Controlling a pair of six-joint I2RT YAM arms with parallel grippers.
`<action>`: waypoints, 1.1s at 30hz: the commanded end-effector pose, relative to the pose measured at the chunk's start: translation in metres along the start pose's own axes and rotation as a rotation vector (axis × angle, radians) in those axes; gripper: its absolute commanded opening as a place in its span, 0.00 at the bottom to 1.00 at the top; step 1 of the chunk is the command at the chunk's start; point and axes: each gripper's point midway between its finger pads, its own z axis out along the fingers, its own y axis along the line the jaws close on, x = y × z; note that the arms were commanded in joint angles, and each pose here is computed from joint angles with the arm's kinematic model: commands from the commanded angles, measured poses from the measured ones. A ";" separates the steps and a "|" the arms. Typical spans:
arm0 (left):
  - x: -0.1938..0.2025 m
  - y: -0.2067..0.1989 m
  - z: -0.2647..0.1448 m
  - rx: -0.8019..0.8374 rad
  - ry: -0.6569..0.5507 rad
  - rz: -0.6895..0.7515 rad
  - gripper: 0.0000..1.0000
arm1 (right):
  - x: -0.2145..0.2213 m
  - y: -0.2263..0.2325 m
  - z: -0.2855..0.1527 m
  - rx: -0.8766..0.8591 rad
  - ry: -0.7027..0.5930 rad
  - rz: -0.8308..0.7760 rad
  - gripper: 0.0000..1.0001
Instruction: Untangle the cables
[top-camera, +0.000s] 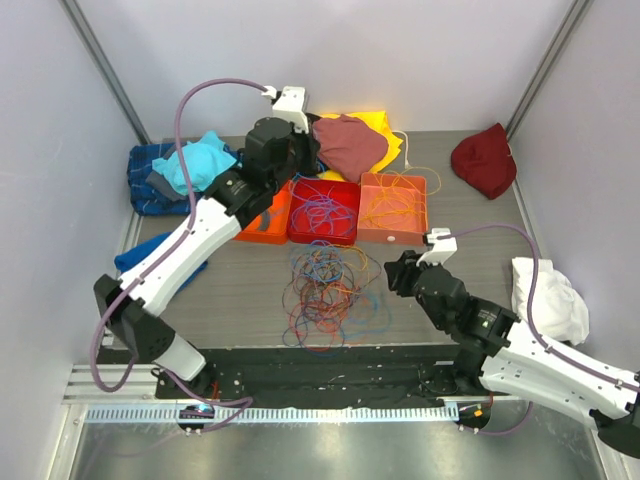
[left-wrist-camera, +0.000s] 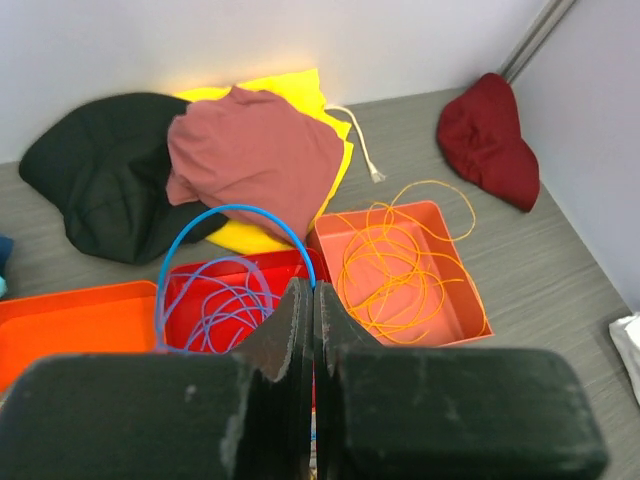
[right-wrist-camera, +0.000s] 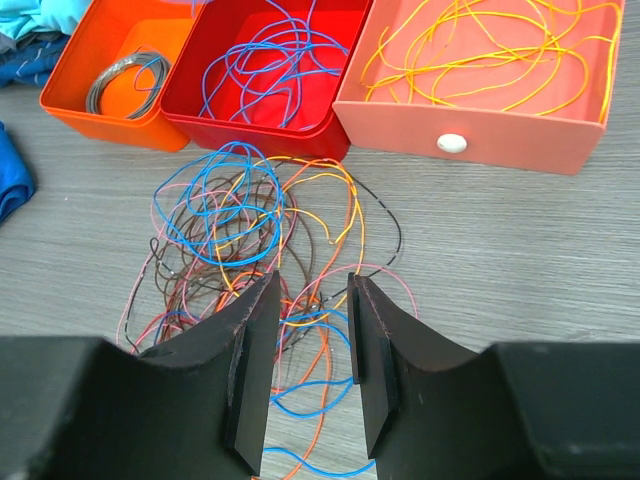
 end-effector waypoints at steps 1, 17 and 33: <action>0.000 -0.011 0.023 0.069 -0.011 -0.077 0.00 | -0.006 -0.009 -0.001 0.042 -0.036 -0.008 0.41; 0.063 -0.007 0.057 0.062 0.109 -0.096 0.00 | 0.000 -0.019 -0.002 0.066 -0.038 -0.013 0.42; 0.216 0.023 0.082 -0.047 0.365 -0.142 0.00 | 0.001 -0.021 -0.004 0.070 -0.032 -0.016 0.41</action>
